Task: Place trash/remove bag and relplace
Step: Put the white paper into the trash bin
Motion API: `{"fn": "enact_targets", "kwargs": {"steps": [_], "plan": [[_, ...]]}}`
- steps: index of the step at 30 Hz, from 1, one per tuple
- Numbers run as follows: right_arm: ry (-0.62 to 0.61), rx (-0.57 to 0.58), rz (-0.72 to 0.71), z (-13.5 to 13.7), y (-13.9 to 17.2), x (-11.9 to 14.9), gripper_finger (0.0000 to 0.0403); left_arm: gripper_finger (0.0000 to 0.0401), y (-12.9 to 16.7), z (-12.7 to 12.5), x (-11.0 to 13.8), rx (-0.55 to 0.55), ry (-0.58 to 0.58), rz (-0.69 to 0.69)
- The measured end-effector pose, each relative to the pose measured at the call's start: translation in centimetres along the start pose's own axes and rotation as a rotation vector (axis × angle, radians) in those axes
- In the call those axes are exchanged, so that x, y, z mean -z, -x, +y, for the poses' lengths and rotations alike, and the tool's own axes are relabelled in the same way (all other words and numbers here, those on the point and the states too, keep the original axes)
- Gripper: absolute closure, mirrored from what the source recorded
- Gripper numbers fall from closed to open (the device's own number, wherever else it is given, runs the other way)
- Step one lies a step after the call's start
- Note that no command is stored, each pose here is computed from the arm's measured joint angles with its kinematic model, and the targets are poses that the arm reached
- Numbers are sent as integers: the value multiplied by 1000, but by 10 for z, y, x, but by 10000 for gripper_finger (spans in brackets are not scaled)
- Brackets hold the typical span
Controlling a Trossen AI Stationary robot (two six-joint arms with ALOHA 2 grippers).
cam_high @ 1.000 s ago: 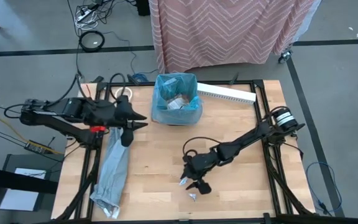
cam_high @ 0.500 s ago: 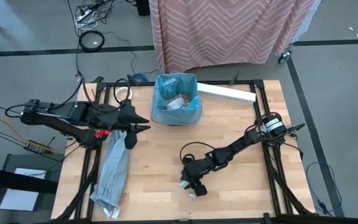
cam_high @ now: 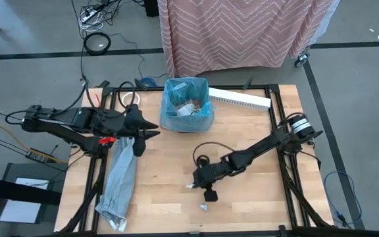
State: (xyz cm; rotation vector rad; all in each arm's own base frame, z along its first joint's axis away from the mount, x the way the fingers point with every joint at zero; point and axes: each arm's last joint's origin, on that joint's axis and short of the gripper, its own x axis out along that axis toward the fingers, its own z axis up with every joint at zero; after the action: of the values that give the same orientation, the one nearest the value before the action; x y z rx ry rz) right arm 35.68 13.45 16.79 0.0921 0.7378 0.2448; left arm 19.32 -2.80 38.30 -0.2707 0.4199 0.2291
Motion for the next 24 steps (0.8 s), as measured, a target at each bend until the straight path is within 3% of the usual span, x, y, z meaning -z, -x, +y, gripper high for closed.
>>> {"fn": "enact_targets", "kwargs": {"steps": [4, 10, 17, 20, 24], "plan": [[-26, 82, -88, -7, 54, -47, 396, 280, 2, -1, -4, 15, 40, -42], [-51, 280, -372, -29, 160, -116, 398, 280, 2, -3, -9, 27, 59, -94], [-111, 456, -682, -57, 267, -160, 399, 280, 2, -2, -10, 3, 60, -104], [-123, 551, -722, -76, 286, -163, 399, 280, 2, -1, -10, -22, 60, -113], [-158, 615, -673, -111, 281, -161, 399, 280, 0, -1, -9, -41, 59, -111]]}}
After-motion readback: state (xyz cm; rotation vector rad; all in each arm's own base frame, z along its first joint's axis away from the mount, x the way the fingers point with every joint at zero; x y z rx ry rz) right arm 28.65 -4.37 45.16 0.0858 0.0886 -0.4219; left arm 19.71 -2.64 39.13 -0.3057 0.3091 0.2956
